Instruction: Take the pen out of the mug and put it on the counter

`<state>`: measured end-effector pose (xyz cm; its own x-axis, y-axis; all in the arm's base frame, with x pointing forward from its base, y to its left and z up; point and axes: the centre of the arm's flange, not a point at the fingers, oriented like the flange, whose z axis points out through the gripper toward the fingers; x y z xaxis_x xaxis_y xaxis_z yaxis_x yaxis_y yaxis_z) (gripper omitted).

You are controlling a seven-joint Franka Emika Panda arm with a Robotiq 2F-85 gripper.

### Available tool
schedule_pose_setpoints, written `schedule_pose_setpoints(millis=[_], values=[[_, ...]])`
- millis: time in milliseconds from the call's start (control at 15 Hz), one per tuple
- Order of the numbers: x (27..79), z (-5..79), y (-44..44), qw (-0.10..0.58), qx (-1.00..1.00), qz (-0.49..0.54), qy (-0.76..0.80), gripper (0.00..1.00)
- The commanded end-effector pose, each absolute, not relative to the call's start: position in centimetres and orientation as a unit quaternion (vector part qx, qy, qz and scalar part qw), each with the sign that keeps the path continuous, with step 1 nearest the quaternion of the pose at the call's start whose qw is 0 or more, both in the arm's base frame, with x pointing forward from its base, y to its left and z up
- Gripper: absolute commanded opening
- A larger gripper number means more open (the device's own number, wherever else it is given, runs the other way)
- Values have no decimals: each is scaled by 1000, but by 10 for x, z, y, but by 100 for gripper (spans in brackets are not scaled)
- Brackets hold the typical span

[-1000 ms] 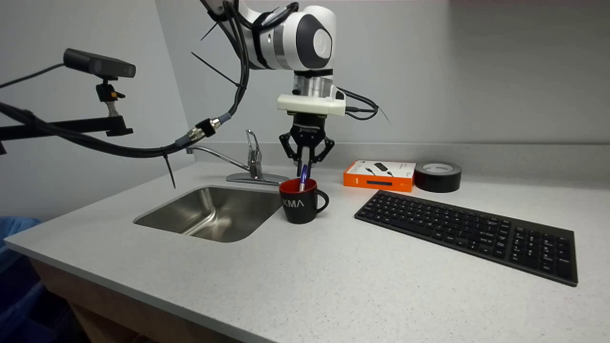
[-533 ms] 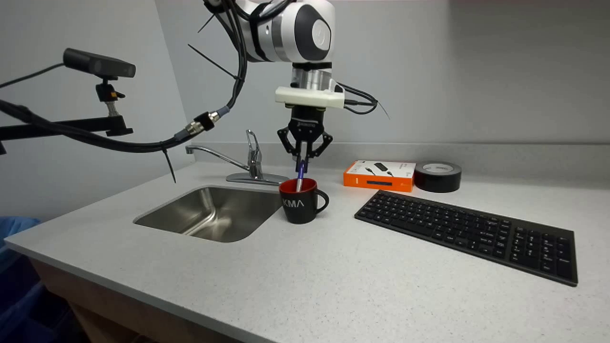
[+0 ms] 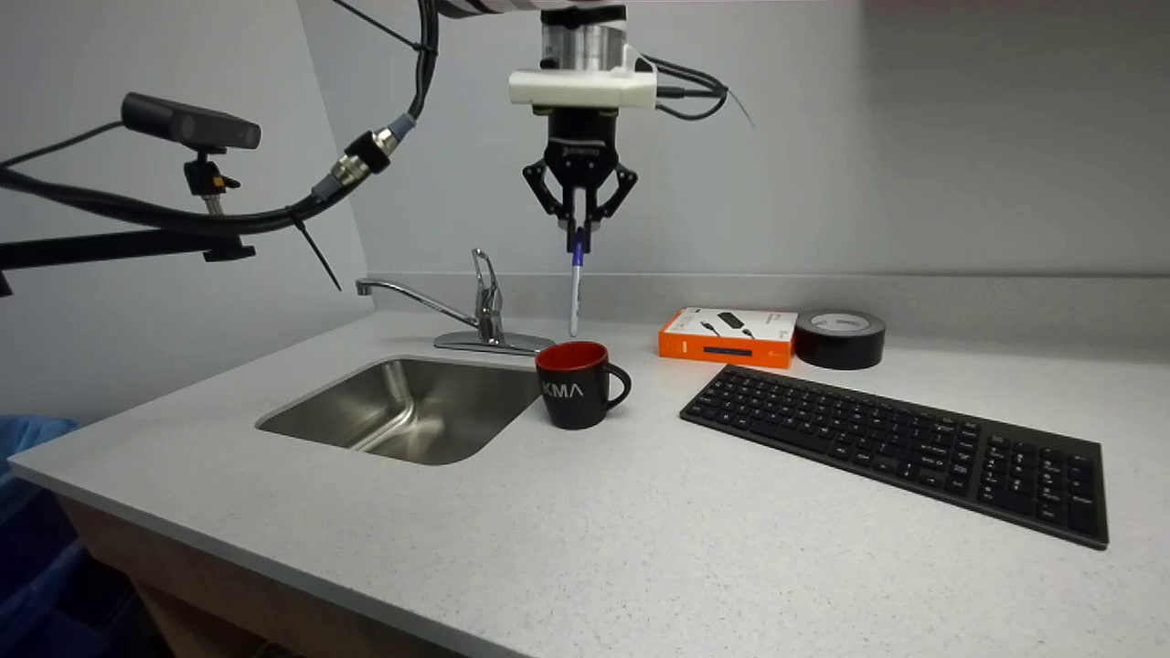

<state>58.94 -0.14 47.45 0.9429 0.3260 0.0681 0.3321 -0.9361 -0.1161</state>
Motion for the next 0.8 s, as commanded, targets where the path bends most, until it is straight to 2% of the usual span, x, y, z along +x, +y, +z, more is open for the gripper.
schedule_pose_setpoints(millis=[0, 467, 733], values=[[554, 501, -24, 49, -985, -12, -165, 4], [505, 441, -98, 45, -985, 123, -114, 4], [502, 379, -139, 58, -984, 155, -66, 4]])
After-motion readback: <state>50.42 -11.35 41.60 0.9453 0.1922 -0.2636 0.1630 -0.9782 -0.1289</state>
